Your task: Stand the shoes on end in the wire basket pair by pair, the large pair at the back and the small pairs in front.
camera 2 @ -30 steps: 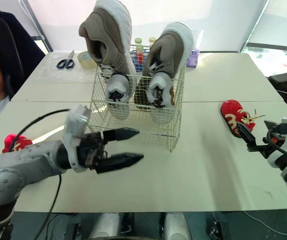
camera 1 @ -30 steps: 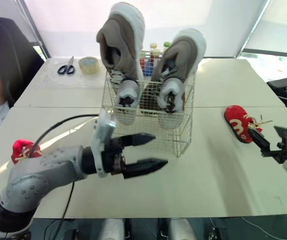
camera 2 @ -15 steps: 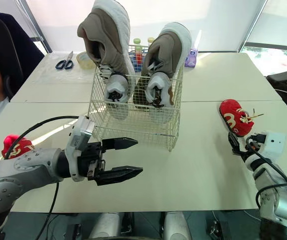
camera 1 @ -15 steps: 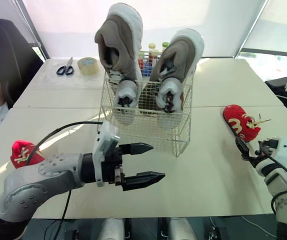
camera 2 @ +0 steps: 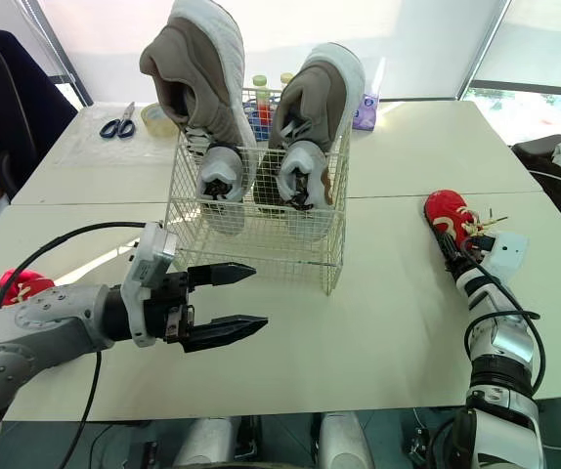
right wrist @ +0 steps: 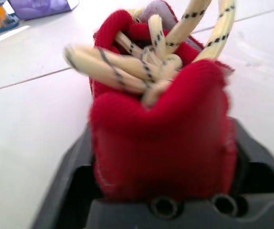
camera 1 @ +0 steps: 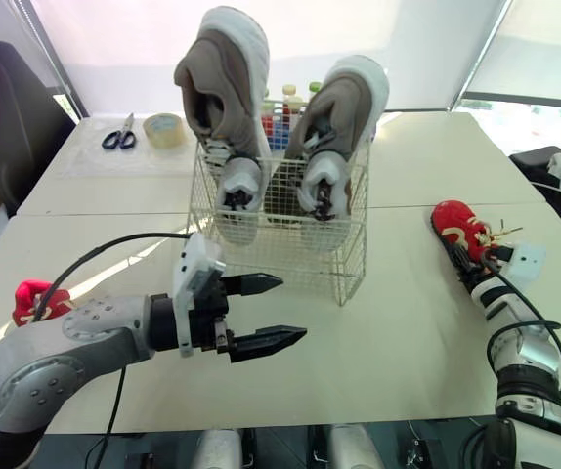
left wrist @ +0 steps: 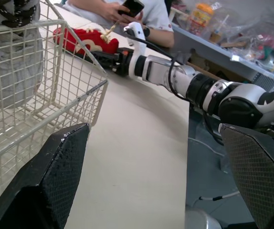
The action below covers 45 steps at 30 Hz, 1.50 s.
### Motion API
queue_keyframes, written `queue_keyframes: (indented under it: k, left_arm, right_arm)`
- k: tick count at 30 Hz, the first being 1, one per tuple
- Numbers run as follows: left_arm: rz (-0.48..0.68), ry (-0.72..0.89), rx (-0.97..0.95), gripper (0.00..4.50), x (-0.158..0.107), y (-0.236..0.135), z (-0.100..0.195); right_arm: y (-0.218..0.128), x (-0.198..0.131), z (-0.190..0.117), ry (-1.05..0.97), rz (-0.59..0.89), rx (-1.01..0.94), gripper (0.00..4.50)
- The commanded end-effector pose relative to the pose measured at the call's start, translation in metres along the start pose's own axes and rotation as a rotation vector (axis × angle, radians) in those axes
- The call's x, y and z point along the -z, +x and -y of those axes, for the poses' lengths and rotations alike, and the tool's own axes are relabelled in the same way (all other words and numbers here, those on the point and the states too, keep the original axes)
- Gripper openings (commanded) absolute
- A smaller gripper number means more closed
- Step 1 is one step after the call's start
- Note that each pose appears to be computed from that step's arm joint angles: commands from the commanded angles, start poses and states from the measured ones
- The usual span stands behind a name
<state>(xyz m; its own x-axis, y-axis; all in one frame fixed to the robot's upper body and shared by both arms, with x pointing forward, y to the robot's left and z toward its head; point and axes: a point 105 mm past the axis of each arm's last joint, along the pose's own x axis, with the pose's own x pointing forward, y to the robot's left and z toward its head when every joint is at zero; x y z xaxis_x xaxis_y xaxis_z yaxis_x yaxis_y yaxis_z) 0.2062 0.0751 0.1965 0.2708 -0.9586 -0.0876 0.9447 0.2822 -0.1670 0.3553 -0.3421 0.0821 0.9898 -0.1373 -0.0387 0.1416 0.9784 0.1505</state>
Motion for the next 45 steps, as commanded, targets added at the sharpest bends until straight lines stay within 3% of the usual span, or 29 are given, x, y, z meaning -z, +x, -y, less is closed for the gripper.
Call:
queue_keyframes:
  k: [1, 4, 8, 11, 14, 16, 19, 23, 32, 40, 45]
  left_arm:
    - [0.011, 0.038, -0.001, 4.50, -0.007, -0.003, 0.002]
    - [0.027, 0.042, -0.007, 4.50, -0.014, -0.007, -0.003]
    - [0.195, -0.005, 0.004, 4.50, -0.063, -0.031, -0.020]
    - [0.315, -0.046, 0.025, 4.50, -0.102, -0.051, -0.035]
    - [0.420, -0.083, 0.042, 4.50, -0.132, -0.072, -0.049]
    - [0.456, -0.083, 0.038, 4.50, -0.146, -0.080, -0.055]
    - [0.533, -0.075, 0.090, 4.50, -0.175, -0.086, -0.050]
    - [0.606, -0.127, 0.203, 4.50, -0.189, -0.078, -0.028]
    - [0.595, -0.179, 0.197, 4.50, -0.163, -0.053, -0.012]
    - [0.594, -0.213, 0.203, 4.50, -0.164, -0.046, -0.017]
    - [0.513, -0.251, 0.241, 4.50, -0.150, -0.033, -0.015]
  right_arm:
    - [0.000, -0.013, 0.001, -0.022, 0.035, -0.019, 1.96]
    - [-0.002, -0.049, -0.002, -0.063, 0.135, -0.068, 1.96]
    - [-0.021, -0.197, -0.005, -0.229, 0.438, -0.211, 1.96]
    - [-0.051, -0.287, -0.042, -0.375, 0.582, -0.419, 1.96]
    - [-0.082, -0.330, -0.094, -0.399, 0.634, -0.722, 1.96]
    - [-0.097, -0.332, -0.131, -0.437, 0.603, -0.923, 1.96]
    - [-0.110, -0.304, -0.186, -0.505, 0.508, -1.208, 1.96]
    - [-0.114, -0.280, -0.219, -0.452, 0.479, -1.390, 1.96]
    - [-0.125, -0.261, -0.253, -0.524, 0.481, -1.572, 1.96]
    - [-0.138, -0.255, -0.269, -0.656, 0.504, -1.625, 1.96]
    - [-0.140, -0.250, -0.273, -0.763, 0.522, -1.608, 1.96]
